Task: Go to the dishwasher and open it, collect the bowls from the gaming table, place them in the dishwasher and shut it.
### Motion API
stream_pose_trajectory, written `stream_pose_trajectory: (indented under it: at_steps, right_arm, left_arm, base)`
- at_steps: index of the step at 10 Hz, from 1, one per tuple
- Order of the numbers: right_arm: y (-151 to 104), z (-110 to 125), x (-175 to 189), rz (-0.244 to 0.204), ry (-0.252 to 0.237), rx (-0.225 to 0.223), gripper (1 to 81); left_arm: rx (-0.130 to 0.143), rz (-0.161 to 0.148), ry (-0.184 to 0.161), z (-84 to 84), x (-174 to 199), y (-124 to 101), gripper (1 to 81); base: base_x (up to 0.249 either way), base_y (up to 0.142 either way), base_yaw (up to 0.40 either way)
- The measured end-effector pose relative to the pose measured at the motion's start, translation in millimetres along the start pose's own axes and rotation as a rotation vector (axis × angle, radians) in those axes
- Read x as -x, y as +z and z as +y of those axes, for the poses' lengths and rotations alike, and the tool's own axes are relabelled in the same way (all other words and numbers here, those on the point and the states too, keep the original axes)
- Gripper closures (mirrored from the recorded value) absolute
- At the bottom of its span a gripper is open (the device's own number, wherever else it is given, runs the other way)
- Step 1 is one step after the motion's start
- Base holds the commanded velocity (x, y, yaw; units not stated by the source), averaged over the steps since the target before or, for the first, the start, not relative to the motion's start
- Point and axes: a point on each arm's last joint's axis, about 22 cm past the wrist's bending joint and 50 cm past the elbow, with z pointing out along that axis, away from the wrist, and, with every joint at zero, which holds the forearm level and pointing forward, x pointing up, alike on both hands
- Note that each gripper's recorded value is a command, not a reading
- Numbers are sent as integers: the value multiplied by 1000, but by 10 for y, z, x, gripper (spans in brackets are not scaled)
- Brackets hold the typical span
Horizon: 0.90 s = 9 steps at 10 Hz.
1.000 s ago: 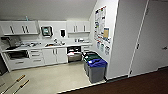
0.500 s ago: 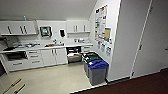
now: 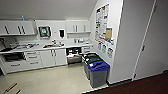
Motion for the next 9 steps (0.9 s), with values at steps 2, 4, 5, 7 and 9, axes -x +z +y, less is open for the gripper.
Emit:
stream_pose_trajectory:
  at_steps: [2,4,5,7,9]
  right_arm:
    - [-6,28,15,-2,0,5,811]
    - [-7,32,17,-3,0,6,811]
    - [-5,25,18,-2,0,5,811]
    - [-8,32,18,-2,0,5,811]
    - [-6,27,7,-1,-1,5,811]
  left_arm:
    - [3,0,0,27,3,9,811]
    - [3,0,0,23,0,8,811]
    - [3,0,0,20,0,7,811]
    - [1,0,0,8,6,1,811]
    - [0,0,0,2,0,0,811]
  base:
    - [160,0,0]
    - [160,0,0]
    - [160,0,0]
    - [160,0,0]
    - [159,0,0]
